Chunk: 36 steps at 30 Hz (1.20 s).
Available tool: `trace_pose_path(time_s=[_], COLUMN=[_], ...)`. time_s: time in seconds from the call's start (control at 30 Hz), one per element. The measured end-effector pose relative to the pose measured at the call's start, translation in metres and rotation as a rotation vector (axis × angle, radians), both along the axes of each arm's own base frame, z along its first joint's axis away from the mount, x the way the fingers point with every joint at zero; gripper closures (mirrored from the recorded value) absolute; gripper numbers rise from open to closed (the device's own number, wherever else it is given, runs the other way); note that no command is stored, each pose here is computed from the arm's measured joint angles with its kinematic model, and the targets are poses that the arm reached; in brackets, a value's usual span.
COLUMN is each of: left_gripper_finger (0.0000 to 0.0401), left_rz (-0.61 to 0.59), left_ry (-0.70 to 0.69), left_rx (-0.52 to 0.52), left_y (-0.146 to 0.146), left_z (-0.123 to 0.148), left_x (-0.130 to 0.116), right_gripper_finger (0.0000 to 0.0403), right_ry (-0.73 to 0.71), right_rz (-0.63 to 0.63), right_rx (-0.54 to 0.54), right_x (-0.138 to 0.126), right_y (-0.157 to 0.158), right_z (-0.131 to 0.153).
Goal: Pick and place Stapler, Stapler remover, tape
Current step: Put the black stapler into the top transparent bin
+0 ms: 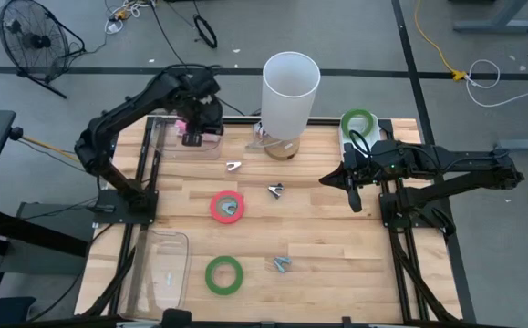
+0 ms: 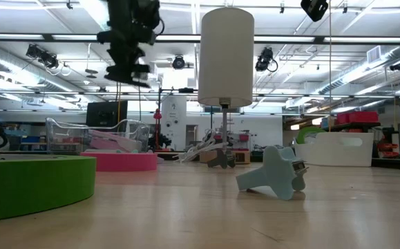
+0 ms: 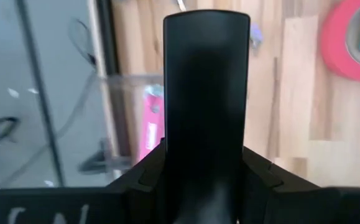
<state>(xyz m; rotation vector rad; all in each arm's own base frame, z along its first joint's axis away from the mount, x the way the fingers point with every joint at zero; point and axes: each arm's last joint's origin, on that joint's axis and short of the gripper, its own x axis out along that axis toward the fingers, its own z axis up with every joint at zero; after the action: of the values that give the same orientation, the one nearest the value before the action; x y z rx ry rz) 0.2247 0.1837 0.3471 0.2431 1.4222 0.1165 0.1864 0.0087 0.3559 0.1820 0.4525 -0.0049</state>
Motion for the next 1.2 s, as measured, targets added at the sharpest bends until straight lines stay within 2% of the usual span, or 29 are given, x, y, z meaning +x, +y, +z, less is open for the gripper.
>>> trace_pose_path(time_s=[0.13,0.37,0.5,0.7,1.0,1.2], left_gripper_finger=[0.0276,0.0276,0.0276,0.0276,0.0276,0.0276], left_rz=[0.027,0.08,0.083,0.083,0.088,0.073], left_ry=[0.027,0.026,0.014,0.014,0.021,0.02], left_rx=[-0.061,-0.043,-0.066,-0.111,-0.116,-0.108], left_y=[0.007,0.023,0.03,0.033,0.037,0.038], left_z=[-0.022,-0.047,-0.061,-0.079,-0.106,-0.113], left_x=[-0.006,-0.014,-0.02,-0.028,-0.036,-0.037], right_gripper_finger=[0.0401,0.0401,0.0401,0.0401,0.0401,0.0401], right_ry=[0.0,0.0,0.0,0.0,0.001,0.001], right_rz=[0.0,0.0,-0.002,-0.004,-0.006,-0.006], right_rx=[0.0,0.0,0.003,0.005,0.004,0.004], right_x=[0.0,0.0,0.0,0.0,0.0,0.0], right_y=[0.0,0.0,0.0,0.0,0.0,0.0], right_z=[0.0,0.0,0.0,0.0,0.0,0.0])
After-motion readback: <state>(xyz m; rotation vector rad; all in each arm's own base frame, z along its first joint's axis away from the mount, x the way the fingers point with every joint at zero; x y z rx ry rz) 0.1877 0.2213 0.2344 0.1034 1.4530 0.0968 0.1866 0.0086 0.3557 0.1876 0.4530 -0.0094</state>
